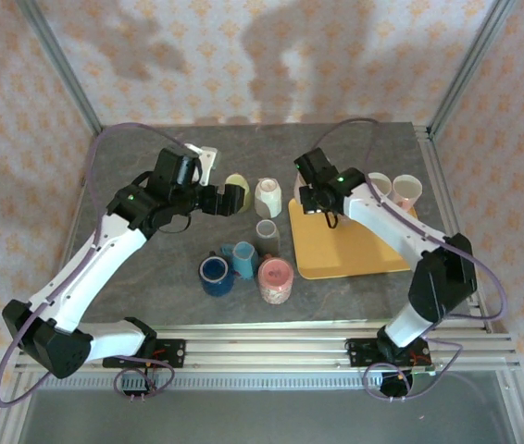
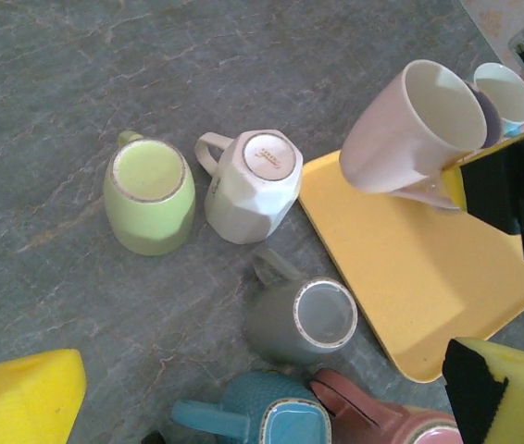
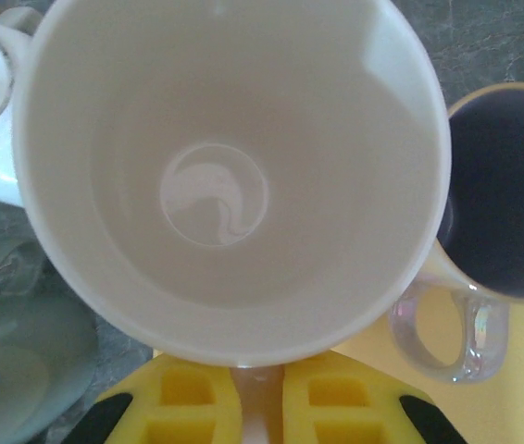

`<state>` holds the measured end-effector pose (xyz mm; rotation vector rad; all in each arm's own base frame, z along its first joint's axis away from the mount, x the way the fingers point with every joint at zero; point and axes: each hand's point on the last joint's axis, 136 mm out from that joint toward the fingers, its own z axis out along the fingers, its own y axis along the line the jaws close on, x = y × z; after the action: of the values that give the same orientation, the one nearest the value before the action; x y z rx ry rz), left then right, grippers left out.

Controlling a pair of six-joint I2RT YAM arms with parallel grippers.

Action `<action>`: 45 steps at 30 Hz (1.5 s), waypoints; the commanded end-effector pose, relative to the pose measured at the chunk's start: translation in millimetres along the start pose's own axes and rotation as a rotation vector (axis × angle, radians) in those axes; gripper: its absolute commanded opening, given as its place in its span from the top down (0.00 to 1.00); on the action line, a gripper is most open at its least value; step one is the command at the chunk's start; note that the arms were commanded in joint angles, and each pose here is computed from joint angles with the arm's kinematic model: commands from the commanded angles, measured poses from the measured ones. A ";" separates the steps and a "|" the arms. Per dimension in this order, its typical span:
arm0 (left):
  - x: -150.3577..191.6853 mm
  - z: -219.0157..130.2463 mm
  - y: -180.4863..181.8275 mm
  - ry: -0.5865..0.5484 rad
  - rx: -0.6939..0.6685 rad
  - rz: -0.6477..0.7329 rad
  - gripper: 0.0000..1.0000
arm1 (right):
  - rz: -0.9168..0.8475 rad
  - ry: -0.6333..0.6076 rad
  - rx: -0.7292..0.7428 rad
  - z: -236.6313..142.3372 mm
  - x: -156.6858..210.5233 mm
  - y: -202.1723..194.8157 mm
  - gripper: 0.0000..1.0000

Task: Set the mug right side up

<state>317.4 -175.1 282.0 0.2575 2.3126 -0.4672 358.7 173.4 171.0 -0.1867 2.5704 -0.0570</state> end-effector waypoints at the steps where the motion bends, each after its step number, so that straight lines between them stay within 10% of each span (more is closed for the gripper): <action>1: 6.2 4.7 9.2 0.029 -0.043 -0.016 0.00 | 0.034 -0.063 0.093 -4.8 -19.9 -10.9 1.00; 45: 4.9 -2.9 12.0 -0.007 -0.053 -0.065 0.00 | 0.002 0.079 0.219 76.8 -9.9 -14.5 1.00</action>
<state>318.2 -171.8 273.0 0.1872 2.3401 -0.4653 389.9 168.8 101.9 -0.1631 2.6878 -0.3090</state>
